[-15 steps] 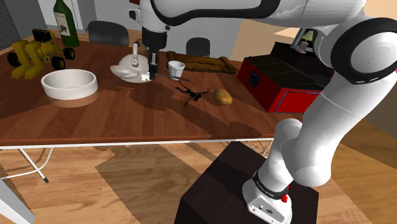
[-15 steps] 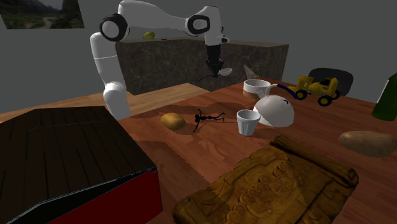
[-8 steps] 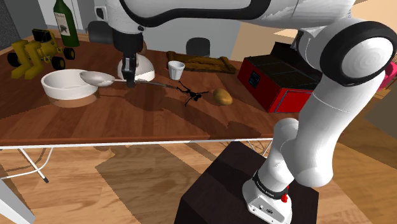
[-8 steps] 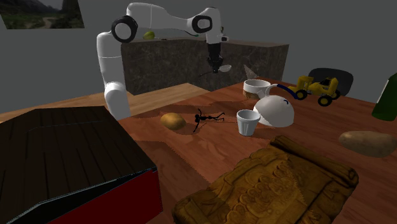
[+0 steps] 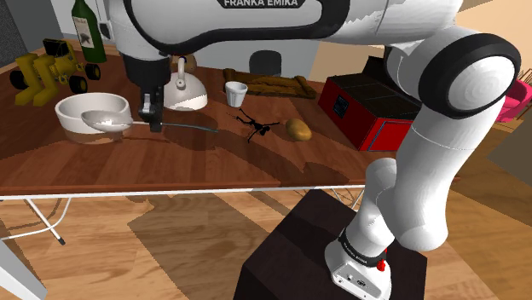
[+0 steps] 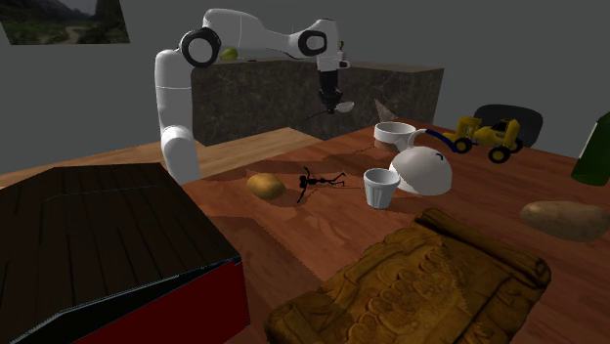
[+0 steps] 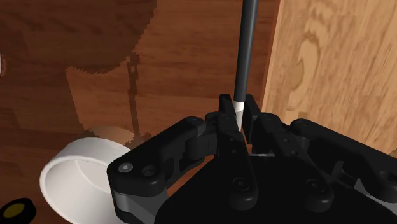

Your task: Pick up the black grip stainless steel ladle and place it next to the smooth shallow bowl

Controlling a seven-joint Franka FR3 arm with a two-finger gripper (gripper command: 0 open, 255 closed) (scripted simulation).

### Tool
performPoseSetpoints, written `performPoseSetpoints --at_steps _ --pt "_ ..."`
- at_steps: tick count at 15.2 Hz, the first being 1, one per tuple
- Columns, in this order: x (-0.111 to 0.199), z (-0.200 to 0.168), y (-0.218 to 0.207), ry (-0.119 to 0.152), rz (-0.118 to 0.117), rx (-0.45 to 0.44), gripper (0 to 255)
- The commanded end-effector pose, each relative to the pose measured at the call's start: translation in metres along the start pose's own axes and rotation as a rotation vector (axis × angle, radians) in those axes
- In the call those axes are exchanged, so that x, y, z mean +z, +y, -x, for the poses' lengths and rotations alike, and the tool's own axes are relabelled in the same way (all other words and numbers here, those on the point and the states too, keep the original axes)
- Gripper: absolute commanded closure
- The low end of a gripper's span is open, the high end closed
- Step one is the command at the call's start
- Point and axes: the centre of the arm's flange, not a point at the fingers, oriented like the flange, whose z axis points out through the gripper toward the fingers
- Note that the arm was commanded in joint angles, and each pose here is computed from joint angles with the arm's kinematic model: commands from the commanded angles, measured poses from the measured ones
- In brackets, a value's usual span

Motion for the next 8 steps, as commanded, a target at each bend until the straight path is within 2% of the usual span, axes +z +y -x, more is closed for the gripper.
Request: performPoseSetpoints --at_steps 1,8 --pt "0.01 0.0 -0.002 0.001 0.0 0.0 255" --pt "0.047 0.0 -0.006 0.001 0.0 0.0 255"
